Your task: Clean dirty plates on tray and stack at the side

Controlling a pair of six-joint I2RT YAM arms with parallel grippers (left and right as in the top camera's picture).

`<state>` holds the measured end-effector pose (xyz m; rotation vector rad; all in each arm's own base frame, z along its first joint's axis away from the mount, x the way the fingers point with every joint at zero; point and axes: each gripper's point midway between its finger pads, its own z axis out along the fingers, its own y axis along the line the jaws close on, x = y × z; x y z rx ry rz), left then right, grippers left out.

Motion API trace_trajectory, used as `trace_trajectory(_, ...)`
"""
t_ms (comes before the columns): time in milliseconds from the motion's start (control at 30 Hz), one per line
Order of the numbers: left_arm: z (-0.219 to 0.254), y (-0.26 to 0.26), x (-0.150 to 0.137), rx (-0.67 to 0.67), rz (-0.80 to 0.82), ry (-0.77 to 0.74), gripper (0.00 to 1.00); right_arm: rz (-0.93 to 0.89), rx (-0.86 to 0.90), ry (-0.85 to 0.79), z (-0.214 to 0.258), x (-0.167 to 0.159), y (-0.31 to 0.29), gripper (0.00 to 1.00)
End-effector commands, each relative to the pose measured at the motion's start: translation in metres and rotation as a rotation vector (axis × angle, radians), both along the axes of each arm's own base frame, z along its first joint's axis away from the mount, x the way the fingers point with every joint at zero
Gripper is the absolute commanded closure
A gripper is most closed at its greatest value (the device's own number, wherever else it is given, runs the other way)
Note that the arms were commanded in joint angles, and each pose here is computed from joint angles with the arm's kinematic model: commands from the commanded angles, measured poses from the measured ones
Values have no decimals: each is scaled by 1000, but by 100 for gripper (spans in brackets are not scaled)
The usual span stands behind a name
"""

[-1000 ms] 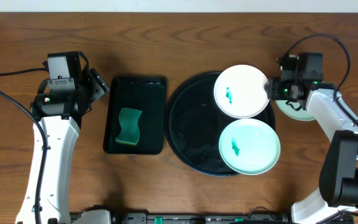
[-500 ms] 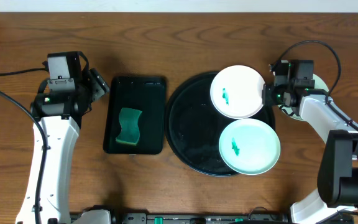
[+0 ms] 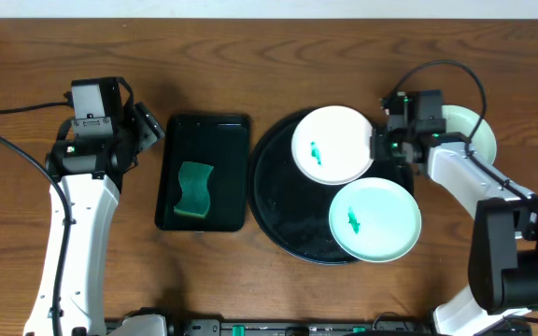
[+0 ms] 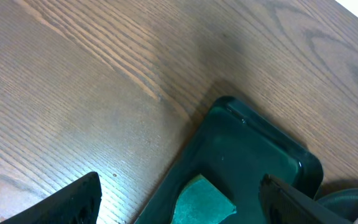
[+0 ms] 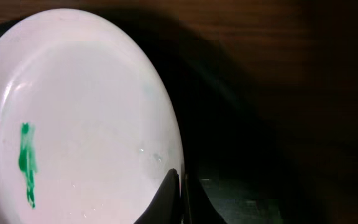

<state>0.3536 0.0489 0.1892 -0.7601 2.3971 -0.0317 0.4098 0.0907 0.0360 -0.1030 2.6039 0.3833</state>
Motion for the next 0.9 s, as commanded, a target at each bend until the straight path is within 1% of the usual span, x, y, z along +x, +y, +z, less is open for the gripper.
trace_trajectory(0,3,2,1,0,14,-9,19,-5,45,25,0,-7,21,98)
trace_trajectory(200,3,2,1,0,14,-9,19,-23,62,77,-4,-20,43,99)
trace_trajectory(400,3,3,1,0,15,-9,19,-152,-4,127,-13,-27,27,99)
trace_trajectory(600,3,2,1,0,14,-9,19,-174,-49,136,-16,-30,19,99)
trace_trajectory(633,3,2,1,0,14,-9,19,-174,-49,136,-16,-30,19,94)
trace_trajectory(667,3,2,1,0,14,-9,19,-174,-48,133,-15,-29,19,87)
trace_trajectory(800,3,2,1,0,14,-9,19,-148,-56,109,-13,-25,20,80)
trace_trajectory(867,3,2,1,0,14,-9,19,-118,-67,87,-12,-22,21,73)
